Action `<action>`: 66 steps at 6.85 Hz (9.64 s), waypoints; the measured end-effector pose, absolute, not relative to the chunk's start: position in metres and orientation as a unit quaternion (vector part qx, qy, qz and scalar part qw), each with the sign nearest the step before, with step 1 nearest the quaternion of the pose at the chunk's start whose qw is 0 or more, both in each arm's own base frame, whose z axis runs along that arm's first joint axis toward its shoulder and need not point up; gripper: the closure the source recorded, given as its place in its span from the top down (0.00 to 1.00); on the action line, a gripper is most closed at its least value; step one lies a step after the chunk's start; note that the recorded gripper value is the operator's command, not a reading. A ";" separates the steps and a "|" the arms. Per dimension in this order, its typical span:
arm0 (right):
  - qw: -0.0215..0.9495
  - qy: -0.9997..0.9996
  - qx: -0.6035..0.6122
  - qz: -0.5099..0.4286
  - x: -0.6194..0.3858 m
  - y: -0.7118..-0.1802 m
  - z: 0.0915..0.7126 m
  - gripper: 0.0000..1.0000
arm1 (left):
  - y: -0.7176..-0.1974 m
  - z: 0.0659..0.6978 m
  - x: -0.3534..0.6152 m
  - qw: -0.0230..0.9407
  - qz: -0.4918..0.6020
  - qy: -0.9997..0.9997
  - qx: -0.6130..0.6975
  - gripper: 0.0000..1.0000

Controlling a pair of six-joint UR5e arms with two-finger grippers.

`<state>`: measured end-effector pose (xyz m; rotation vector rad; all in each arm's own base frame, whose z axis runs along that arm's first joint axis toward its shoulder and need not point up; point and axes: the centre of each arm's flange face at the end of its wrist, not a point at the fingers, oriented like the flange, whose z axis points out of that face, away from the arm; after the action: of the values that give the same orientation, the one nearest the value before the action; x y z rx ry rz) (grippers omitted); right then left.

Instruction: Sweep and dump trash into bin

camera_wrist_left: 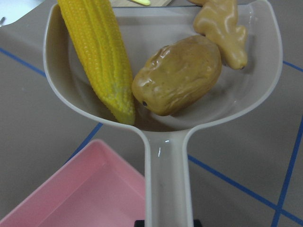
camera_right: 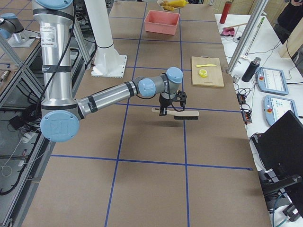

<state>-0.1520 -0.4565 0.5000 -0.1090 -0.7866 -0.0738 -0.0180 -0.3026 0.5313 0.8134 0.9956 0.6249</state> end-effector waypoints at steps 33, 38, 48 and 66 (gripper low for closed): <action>0.923 -0.381 0.059 0.012 0.057 -0.491 0.599 1.00 | -0.432 0.403 0.274 0.586 0.585 0.391 0.402 0.00; 0.931 -0.360 0.062 0.019 0.063 -0.489 0.602 1.00 | -0.426 0.379 0.380 0.595 0.588 0.378 0.396 0.00; 0.929 -0.365 0.064 0.016 0.063 -0.487 0.601 1.00 | -0.428 0.366 0.377 0.585 0.586 0.382 0.411 0.98; 0.928 -0.366 0.065 0.023 0.070 -0.484 0.602 1.00 | -0.363 0.683 -0.103 0.915 -0.023 0.402 0.008 0.98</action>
<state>0.0699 -0.4839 0.6018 0.1337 -0.7497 0.0472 -0.1028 -0.3628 0.6829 0.0166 0.8272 -0.0469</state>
